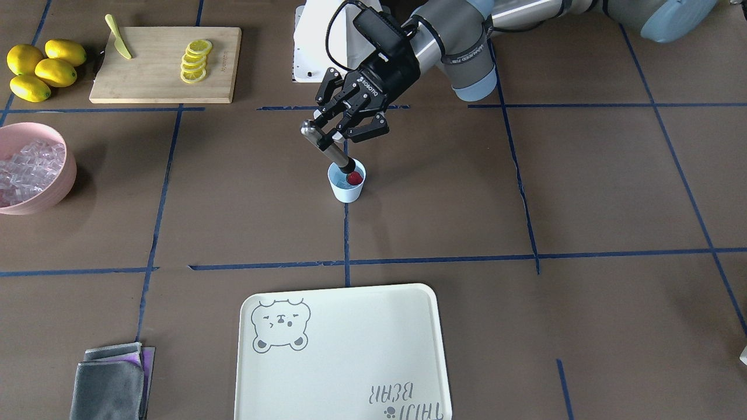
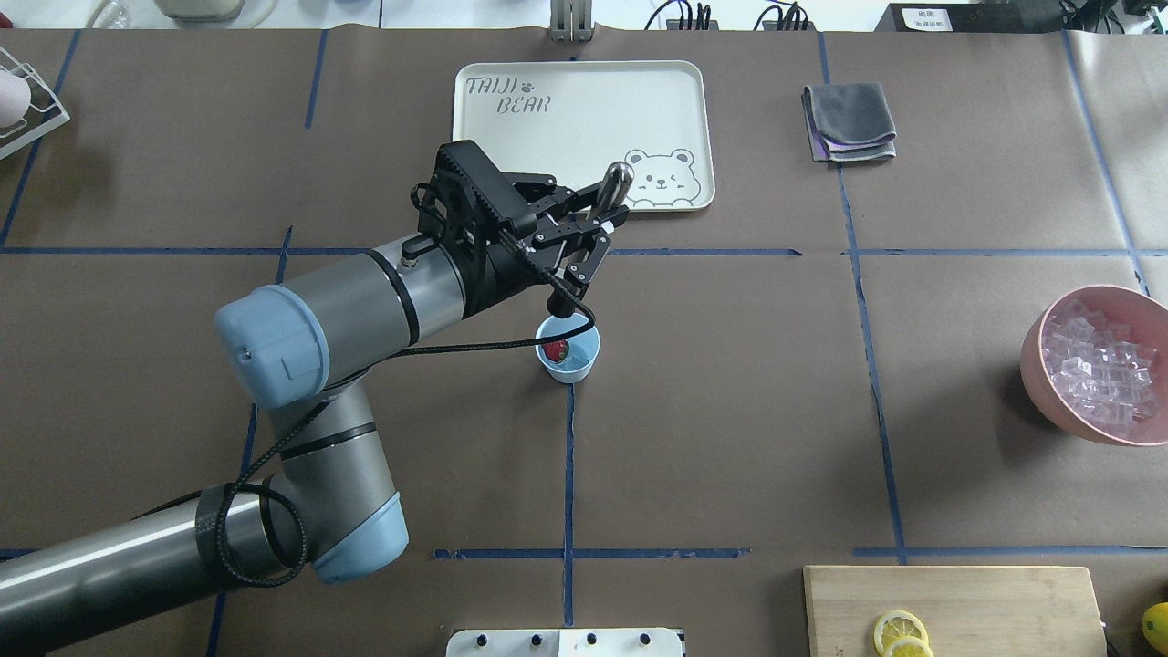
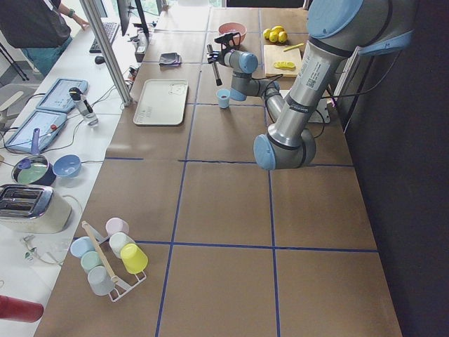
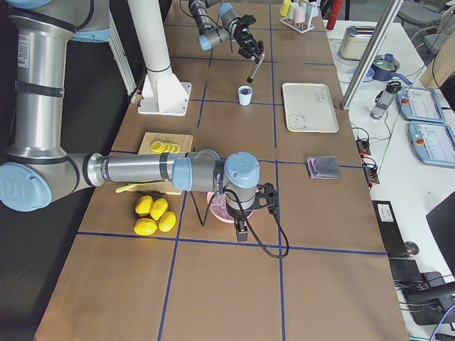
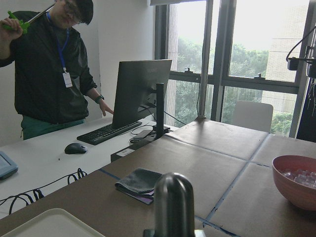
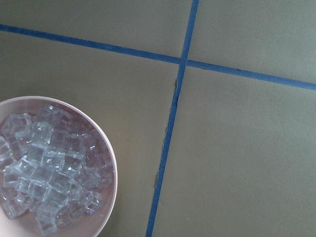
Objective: Mash ice and strawberries in cup
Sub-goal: 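Lift the pestle out of the cup and carry it back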
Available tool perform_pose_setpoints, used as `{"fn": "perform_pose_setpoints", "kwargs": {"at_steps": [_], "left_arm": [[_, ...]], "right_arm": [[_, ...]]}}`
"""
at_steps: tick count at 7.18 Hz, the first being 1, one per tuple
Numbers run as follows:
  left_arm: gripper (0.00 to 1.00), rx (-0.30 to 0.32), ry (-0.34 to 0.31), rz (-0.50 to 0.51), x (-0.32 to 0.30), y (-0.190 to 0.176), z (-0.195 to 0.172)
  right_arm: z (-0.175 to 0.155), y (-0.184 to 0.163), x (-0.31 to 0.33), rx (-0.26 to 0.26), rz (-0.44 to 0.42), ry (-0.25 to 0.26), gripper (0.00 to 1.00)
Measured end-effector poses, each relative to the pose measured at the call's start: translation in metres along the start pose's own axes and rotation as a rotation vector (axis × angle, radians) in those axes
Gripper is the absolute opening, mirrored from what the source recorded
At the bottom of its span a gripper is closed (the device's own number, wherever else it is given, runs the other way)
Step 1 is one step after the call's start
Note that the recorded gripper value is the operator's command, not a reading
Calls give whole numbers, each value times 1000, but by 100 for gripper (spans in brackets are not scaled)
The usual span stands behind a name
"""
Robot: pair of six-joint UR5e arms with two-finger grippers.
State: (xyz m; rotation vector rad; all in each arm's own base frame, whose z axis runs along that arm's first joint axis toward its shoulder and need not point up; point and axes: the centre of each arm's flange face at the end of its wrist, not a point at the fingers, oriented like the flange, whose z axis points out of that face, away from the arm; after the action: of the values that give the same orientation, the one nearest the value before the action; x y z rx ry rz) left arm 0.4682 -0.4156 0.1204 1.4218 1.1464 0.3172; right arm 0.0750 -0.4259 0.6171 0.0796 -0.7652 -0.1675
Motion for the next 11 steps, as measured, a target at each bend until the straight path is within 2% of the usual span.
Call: {"fn": "perform_pose_setpoints", "kwargs": {"at_steps": [3,5,8,9,11], "left_arm": [[0,-222,-136,55,-27,-35,-11],[0,-413,-170,52,-82,-43,-15],[0,-693,-214,-75,-179,-52,-43],[0,-773,-257,-130,-210,-45,-58],[0,-891,-367,-213,-265,-17,-87]], "right_arm": [[1,0,1,-2,1,0,100],[1,0,1,-3,1,1,100],[1,0,1,-2,0,1,100],[1,0,1,-2,0,1,100],[1,0,1,-2,0,1,100]]}}
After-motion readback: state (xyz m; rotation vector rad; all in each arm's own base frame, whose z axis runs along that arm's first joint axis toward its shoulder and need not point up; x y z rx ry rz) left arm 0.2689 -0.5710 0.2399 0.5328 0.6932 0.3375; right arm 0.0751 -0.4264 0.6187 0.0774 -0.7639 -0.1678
